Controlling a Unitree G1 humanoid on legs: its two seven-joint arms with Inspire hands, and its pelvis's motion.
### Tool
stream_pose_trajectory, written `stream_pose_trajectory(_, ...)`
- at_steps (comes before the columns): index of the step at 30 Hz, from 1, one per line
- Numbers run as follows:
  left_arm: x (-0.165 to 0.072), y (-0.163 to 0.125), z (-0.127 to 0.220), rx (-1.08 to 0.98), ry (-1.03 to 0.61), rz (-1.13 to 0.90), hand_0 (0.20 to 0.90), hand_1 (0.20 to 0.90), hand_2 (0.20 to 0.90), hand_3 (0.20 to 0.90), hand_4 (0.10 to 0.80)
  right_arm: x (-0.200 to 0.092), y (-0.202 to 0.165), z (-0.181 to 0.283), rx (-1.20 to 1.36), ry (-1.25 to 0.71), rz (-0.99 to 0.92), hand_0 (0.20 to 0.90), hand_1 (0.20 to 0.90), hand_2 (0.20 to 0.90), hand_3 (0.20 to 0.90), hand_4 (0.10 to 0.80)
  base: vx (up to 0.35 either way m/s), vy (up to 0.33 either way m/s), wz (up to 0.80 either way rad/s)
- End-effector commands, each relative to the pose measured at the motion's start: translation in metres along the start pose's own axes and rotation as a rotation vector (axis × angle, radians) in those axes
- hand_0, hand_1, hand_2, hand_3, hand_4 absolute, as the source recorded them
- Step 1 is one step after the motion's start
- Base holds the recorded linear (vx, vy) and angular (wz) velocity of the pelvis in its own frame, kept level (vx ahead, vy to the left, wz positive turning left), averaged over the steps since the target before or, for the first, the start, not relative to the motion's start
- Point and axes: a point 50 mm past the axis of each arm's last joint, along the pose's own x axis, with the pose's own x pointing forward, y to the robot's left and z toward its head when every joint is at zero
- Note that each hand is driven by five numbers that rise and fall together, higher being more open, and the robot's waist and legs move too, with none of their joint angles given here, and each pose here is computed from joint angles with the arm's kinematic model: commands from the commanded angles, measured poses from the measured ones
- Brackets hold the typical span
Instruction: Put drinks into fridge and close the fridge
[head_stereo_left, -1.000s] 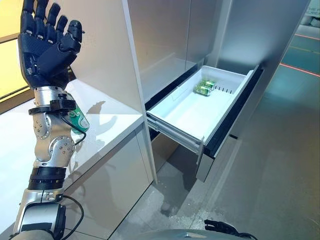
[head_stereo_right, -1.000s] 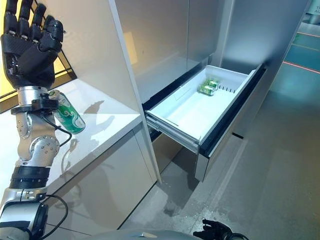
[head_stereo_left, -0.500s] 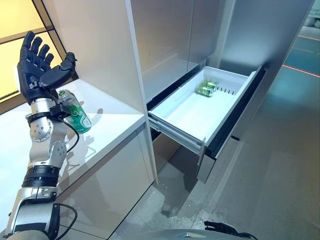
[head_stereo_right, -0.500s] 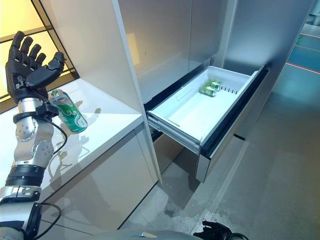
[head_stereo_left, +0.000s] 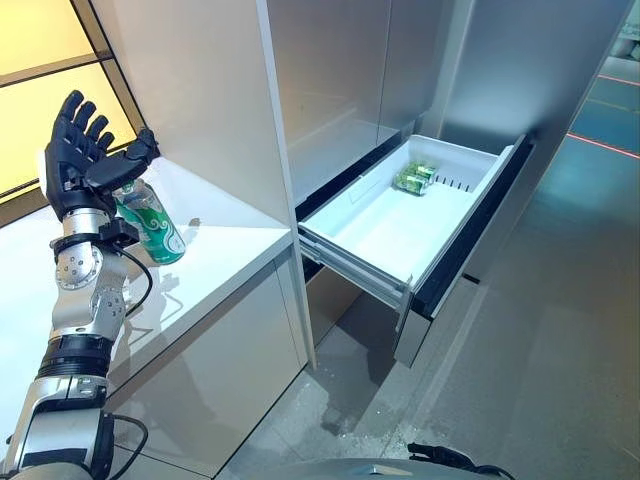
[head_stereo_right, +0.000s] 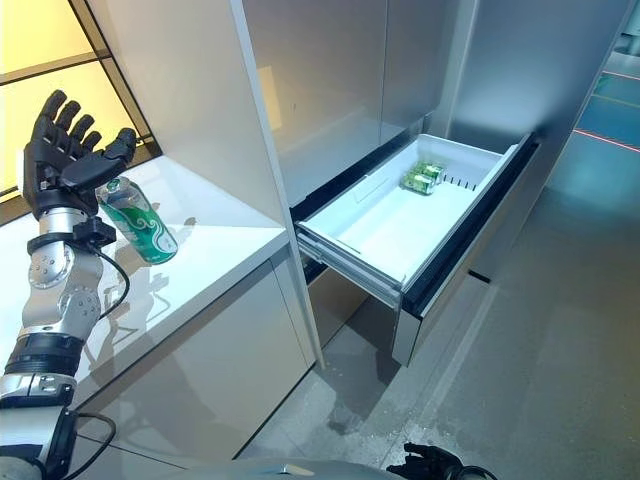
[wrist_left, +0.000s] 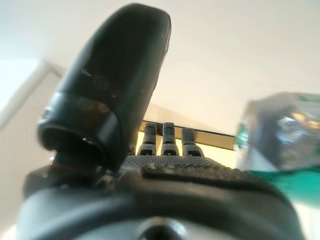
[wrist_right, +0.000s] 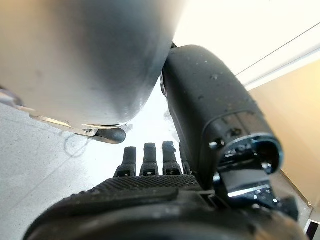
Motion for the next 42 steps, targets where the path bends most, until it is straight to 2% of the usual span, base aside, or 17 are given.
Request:
stream_pose_trajectory(1, 0.023, 0.007, 0.053, 0.047, -0.209, -0.021, 0.9, 0.9, 0.9, 0.9, 0.8, -0.004, -0.012, -0.008, -0.061, 0.051, -0.004, 0.9, 0.9, 0.9, 0.9, 0.8, 0.0, 0.0, 0.0)
stream_pose_trajectory(23, 0.009, 0.02, 0.015, 0.16, -0.057, 0.028, 0.9, 0.9, 0.9, 0.9, 0.8, -0.005, -0.014, -0.005, -0.046, 0.048, -0.011, 0.9, 0.9, 0.9, 0.9, 0.8, 0.0, 0.0, 0.0)
stream_pose_trajectory(42, 0.022, 0.015, 0.027, 0.065, -0.086, 0.053, 0.9, 0.9, 0.9, 0.9, 0.8, -0.005, -0.017, -0.004, -0.063, 0.064, -0.018, 0.9, 0.9, 0.9, 0.9, 0.8, 0.0, 0.0, 0.0)
